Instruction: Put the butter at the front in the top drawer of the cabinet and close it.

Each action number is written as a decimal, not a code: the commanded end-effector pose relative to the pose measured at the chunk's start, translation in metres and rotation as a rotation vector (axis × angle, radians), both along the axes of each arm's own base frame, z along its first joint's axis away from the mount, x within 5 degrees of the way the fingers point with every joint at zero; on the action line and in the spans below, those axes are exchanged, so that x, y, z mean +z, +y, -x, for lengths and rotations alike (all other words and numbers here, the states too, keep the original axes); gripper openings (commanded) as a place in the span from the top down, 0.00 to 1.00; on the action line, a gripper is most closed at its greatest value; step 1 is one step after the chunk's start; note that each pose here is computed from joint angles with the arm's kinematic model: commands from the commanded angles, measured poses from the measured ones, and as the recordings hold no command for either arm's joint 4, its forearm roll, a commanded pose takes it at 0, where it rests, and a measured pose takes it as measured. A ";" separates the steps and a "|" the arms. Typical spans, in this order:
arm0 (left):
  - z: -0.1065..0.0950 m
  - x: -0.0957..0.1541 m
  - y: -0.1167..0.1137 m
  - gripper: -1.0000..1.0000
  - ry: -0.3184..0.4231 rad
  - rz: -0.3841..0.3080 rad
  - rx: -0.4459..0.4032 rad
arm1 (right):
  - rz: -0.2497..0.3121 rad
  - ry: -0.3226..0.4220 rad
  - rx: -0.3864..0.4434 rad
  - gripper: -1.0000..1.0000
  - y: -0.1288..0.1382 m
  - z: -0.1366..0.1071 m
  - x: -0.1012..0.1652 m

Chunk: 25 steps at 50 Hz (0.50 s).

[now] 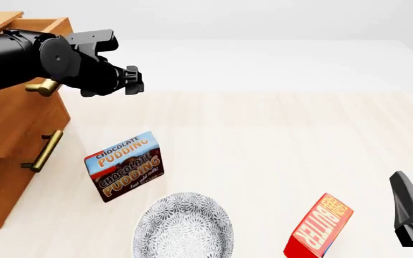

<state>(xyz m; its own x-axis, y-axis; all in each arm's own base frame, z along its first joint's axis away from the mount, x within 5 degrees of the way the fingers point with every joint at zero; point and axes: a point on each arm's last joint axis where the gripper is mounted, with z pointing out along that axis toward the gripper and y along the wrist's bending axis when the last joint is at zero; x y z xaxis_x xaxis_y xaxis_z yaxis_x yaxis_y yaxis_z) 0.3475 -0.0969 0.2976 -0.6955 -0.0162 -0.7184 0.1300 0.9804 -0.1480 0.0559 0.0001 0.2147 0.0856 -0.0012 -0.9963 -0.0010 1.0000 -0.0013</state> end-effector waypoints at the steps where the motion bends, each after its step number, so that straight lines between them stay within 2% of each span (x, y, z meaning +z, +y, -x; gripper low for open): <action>1: -0.002 0.001 0.019 0.00 0.001 -0.021 0.032 | -0.001 -0.001 0.000 0.00 0.000 0.000 -0.001; 11: -0.005 0.001 0.024 0.00 0.011 -0.025 0.046 | 0.000 -0.001 0.000 0.00 0.000 0.000 -0.001; 25: -0.006 -0.013 0.048 0.00 0.048 -0.040 0.105 | 0.000 -0.001 0.000 0.00 0.000 0.000 -0.001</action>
